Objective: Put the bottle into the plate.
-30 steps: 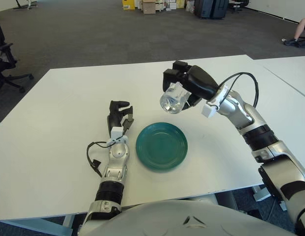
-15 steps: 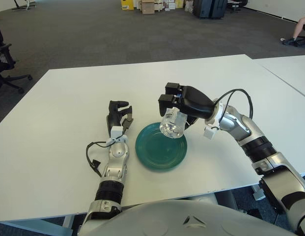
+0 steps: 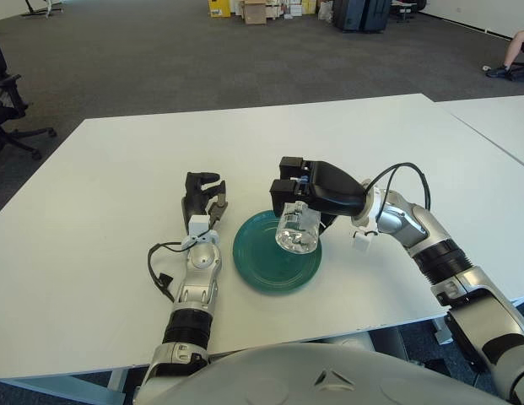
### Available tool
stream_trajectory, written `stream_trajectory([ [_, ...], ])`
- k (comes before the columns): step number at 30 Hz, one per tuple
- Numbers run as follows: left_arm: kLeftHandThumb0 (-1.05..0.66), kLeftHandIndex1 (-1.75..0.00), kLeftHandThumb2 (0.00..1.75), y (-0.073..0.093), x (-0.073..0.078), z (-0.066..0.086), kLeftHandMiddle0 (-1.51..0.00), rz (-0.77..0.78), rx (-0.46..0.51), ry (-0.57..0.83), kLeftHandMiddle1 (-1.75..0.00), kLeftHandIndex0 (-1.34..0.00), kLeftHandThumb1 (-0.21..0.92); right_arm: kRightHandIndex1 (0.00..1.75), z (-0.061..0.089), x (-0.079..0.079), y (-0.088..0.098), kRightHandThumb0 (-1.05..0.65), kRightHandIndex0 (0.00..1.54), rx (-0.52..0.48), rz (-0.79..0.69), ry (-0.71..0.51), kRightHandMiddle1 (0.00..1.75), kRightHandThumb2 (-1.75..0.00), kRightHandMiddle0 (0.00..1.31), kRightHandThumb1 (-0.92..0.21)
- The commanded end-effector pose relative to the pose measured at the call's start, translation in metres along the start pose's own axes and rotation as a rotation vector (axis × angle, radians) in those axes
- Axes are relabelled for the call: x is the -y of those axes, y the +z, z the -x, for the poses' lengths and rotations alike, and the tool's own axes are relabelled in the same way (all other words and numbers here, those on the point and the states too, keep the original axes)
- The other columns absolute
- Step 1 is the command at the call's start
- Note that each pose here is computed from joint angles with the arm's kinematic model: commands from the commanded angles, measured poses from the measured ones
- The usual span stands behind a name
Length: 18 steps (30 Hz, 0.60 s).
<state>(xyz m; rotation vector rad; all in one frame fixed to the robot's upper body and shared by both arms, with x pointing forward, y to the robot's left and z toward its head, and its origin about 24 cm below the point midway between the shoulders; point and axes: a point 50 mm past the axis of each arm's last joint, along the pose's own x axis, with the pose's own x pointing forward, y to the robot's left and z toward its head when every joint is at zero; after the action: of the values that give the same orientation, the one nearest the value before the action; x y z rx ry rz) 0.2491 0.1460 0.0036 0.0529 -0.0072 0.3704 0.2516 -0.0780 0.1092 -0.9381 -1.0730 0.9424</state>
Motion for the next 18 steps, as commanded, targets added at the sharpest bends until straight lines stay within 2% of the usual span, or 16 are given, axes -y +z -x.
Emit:
stream_trajectory([
  [1,-0.35,-1.66,0.44,0.008,0.002,-0.007,-0.60,0.015,0.032,-0.004,-0.90,-0.28,0.92,1.75,-0.001,0.001,0.001,0.48,0.63,0.018,0.018,-0.014,1.75,-1.35,0.76,-0.28],
  [18,-0.35,-1.66,0.45,0.009,0.005,-0.006,-0.60,0.021,0.040,-0.008,-0.90,-0.27,0.92,1.75,0.002,-0.013,0.001,0.48,0.63,0.029,0.071,0.062,1.75,-1.35,0.75,-0.28],
])
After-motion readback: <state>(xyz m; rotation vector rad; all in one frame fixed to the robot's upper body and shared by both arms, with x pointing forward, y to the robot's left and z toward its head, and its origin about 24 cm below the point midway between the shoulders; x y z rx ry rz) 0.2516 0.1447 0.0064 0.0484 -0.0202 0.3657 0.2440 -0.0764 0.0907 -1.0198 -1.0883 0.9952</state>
